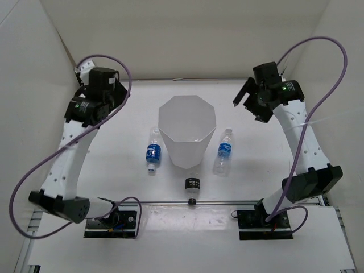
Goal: Put the plastic bottles in the bin
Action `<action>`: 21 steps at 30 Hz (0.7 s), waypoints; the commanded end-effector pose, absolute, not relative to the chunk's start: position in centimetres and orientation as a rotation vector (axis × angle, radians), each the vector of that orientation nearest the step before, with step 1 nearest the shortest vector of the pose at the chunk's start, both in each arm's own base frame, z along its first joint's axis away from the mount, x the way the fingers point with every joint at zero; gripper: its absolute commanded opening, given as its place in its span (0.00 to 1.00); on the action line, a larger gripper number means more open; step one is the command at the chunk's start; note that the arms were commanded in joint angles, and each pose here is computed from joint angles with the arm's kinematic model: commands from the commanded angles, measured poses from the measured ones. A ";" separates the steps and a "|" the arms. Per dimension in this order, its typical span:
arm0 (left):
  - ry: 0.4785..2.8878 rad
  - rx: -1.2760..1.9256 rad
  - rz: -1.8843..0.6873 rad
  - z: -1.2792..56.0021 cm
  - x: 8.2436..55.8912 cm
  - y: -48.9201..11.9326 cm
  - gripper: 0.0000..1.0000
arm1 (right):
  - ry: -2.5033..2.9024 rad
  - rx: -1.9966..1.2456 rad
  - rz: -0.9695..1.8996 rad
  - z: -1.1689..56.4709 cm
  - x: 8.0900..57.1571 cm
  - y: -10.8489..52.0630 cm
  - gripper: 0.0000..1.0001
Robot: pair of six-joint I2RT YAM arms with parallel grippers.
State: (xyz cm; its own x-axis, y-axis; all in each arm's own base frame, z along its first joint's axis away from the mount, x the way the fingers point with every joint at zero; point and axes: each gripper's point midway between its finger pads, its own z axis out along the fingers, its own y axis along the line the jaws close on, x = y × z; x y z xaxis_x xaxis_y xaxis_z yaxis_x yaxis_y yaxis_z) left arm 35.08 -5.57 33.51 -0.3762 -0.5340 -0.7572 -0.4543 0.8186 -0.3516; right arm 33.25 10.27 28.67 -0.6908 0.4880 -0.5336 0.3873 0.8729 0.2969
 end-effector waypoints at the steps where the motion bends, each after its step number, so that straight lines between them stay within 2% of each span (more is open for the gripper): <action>1: 1.881 -0.566 -0.295 40.3 34.0 -7.8 0.65 | 2.619 0.706 0.416 24.2 31.3 12.1 1.00; 2: 1.811 -0.489 -0.397 42.7 34.5 -9.7 0.67 | 2.676 0.721 0.397 22.4 31.1 12.3 1.00; 4: 1.818 -0.305 -0.513 43.6 34.2 -13.2 0.68 | 2.736 0.718 0.388 20.1 31.0 12.2 1.00; 7: 1.882 -0.080 -0.612 42.5 34.1 -18.8 0.70 | 2.857 0.657 0.510 16.6 30.5 13.5 1.00; 11: 1.944 0.144 -0.619 40.0 32.6 -24.0 0.74 | 2.941 0.645 0.461 13.8 30.3 13.7 1.00; 15: 1.951 0.292 -0.641 39.0 30.8 -27.3 0.82 | 2.953 0.625 0.400 12.4 30.5 13.0 1.00; 17: 1.966 0.300 -0.620 38.2 30.7 -27.8 1.00 | 2.978 0.636 0.371 11.1 30.6 12.9 1.00; 21: 1.959 0.321 -0.584 38.8 29.9 -27.9 1.00 | 3.033 0.630 0.307 8.9 30.7 12.8 1.00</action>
